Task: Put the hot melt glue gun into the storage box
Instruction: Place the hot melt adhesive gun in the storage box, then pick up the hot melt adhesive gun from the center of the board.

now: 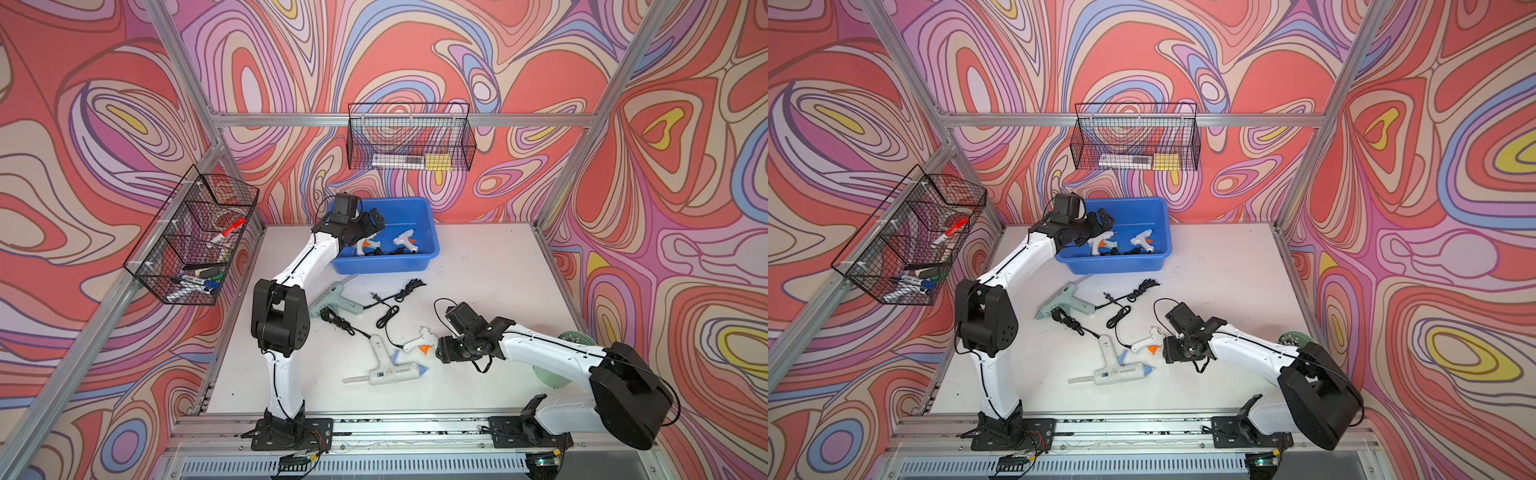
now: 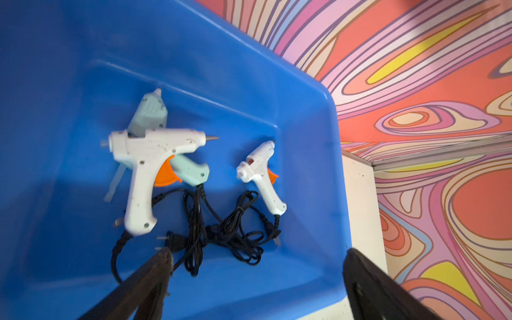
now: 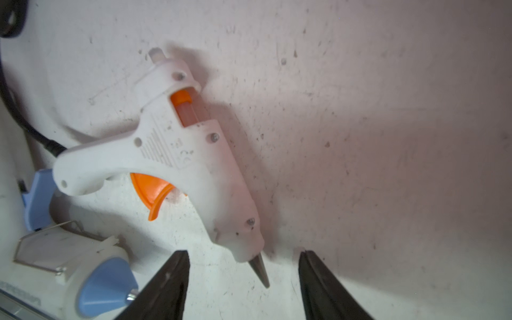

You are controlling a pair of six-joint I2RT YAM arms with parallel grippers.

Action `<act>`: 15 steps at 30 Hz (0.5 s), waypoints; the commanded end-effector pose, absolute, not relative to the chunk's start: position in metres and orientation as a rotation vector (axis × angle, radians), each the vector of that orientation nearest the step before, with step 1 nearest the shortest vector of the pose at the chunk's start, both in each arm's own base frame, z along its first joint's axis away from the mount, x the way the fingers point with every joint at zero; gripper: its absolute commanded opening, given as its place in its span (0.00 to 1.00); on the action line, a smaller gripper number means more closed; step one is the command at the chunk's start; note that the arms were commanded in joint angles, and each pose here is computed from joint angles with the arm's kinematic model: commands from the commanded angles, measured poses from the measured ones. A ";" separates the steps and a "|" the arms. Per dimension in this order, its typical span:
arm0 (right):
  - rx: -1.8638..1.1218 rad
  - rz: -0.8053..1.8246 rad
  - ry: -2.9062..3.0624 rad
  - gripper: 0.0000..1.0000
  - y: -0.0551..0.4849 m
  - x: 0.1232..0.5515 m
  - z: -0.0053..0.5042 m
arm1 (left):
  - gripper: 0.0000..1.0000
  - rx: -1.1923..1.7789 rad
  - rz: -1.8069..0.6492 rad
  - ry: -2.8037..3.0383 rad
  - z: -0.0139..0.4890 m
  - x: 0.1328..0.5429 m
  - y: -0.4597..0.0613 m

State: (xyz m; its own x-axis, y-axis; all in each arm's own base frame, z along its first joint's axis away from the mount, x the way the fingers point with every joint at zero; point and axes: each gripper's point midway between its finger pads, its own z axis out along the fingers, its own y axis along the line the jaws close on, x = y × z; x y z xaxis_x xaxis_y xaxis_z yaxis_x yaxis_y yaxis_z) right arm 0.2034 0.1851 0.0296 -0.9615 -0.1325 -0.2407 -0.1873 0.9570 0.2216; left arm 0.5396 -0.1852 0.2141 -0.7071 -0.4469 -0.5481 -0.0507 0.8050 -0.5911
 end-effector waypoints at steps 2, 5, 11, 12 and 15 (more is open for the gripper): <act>-0.243 0.241 2.886 0.69 0.182 0.209 0.026 | 0.99 -0.393 -0.772 2.262 0.208 0.520 -0.183; -0.263 0.199 2.876 0.70 0.186 0.216 0.025 | 0.99 -0.394 -0.818 2.237 0.214 0.505 -0.183; -0.312 0.149 2.868 0.69 0.196 0.230 0.020 | 0.99 -0.380 -0.831 2.211 0.226 0.482 -0.178; -0.324 0.143 2.872 0.68 0.198 0.230 0.017 | 0.99 -0.378 -0.824 2.209 0.228 0.478 -0.176; -0.339 0.120 2.882 0.66 0.200 0.230 0.012 | 0.99 -0.373 -0.800 2.199 0.235 0.470 -0.170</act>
State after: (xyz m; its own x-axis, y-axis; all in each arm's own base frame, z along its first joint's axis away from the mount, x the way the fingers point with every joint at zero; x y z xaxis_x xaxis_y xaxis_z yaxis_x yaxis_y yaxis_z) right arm 0.2291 0.1993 0.0185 -0.9495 -0.1936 -0.2468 -0.2203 0.9717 0.0852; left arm 0.4729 -0.1733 0.2157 -0.7073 -0.4848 -0.5146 -0.0517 0.7614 -0.6462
